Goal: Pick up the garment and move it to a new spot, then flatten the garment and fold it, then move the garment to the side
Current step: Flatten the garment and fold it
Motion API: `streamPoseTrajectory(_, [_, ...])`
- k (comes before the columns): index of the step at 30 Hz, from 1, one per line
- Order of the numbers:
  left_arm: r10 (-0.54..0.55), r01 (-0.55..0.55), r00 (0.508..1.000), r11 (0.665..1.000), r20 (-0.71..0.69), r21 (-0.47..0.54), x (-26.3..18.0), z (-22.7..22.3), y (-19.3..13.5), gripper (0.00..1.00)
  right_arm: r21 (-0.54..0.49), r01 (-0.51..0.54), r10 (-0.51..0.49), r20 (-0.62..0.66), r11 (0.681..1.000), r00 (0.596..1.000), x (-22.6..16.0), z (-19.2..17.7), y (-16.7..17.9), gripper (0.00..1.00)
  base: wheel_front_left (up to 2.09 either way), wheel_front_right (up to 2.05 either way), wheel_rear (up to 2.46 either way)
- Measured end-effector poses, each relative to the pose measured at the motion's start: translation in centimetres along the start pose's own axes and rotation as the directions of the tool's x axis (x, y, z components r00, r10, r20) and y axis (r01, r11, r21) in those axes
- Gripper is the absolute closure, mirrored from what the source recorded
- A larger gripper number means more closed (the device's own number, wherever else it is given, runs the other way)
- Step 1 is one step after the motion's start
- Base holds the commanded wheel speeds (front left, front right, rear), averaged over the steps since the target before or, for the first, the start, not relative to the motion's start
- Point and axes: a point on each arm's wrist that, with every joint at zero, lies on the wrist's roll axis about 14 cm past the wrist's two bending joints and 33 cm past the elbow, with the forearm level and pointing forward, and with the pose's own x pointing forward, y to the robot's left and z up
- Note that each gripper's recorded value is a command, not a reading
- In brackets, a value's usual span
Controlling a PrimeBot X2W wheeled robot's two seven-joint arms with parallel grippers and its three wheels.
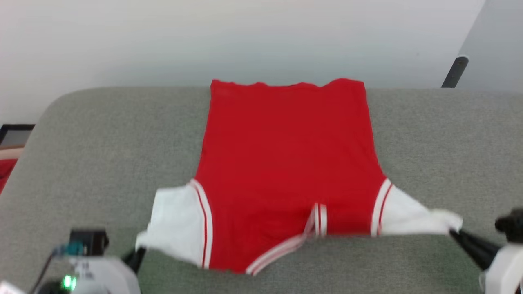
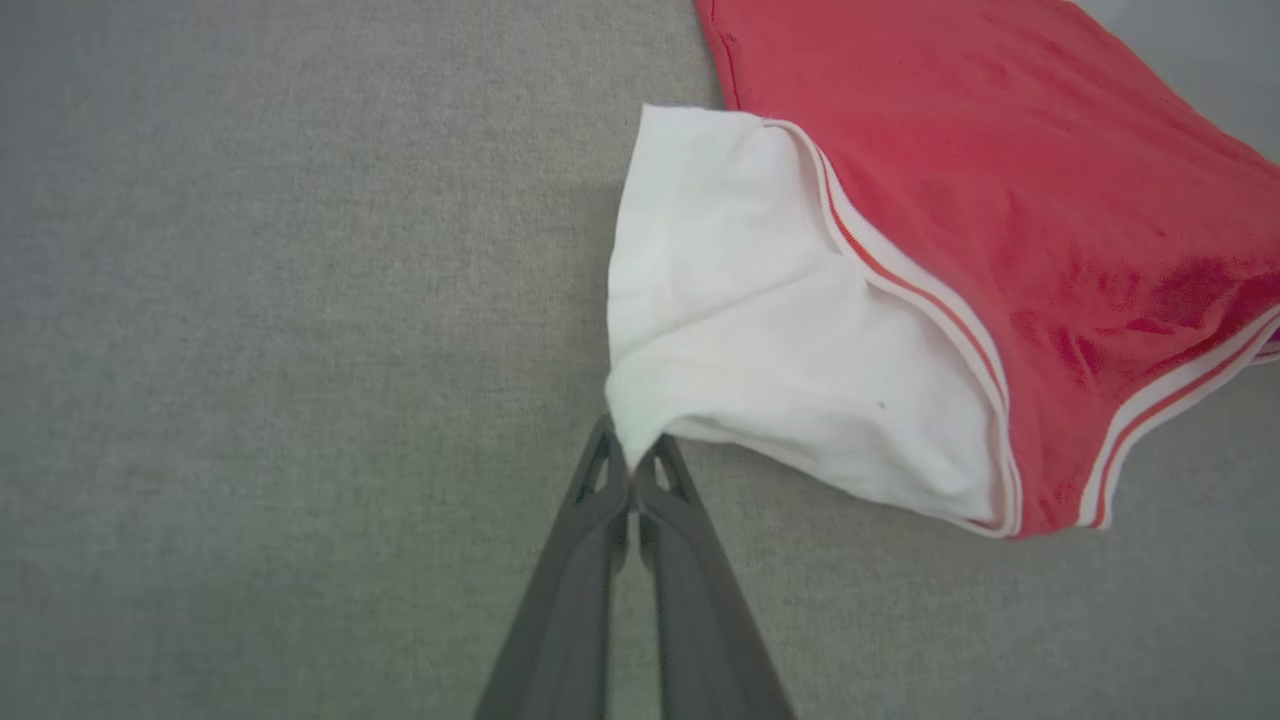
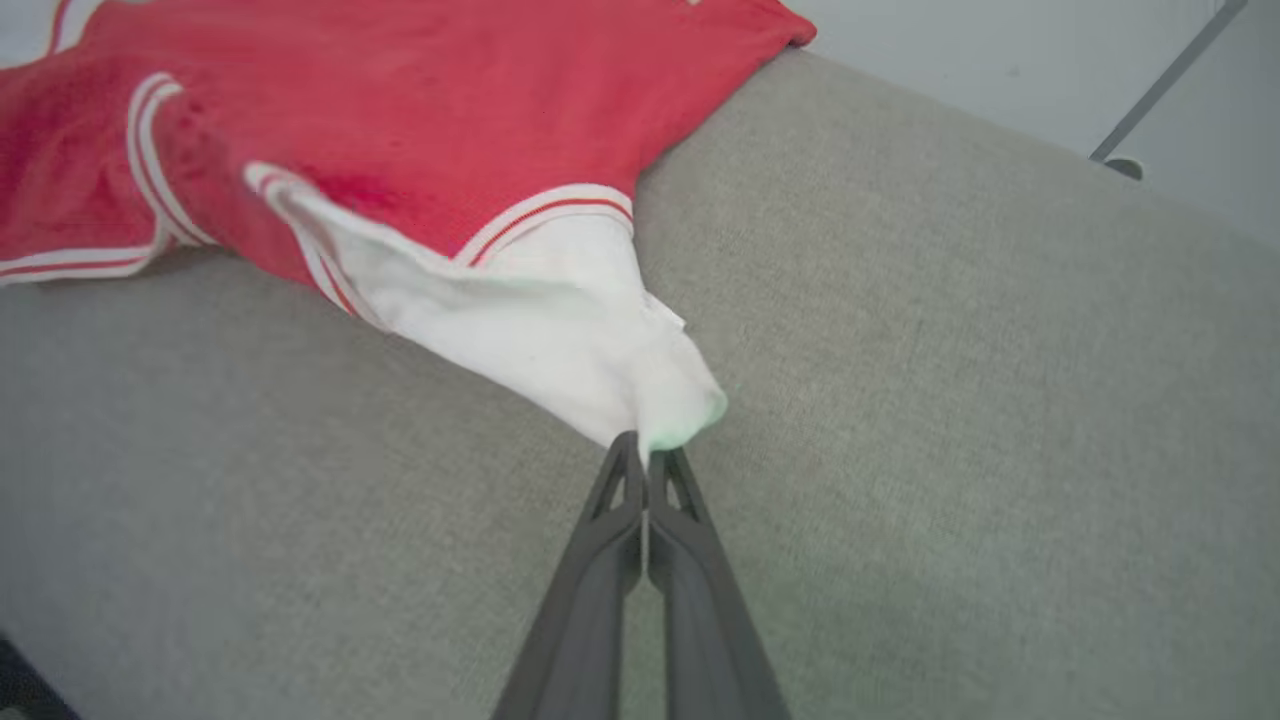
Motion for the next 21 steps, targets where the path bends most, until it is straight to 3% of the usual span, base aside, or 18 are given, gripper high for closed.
streamPoseTrajectory(12, [0.086,-0.109,0.987,0.979,-0.137,-0.170,-5.3,-6.4,-0.9,1.00,0.147,0.006,0.025,-0.207,0.989,0.978,-4.2,-7.1,2.4,1.00,0.00,0.00,0.00])
streamPoseTrajectory(21, [0.092,-0.116,0.987,0.975,-0.132,-0.189,-5.7,-6.5,-1.4,1.00,0.179,0.024,0.018,-0.231,0.984,0.973,-4.0,-7.1,3.2,0.97,0.00,0.00,0.00])
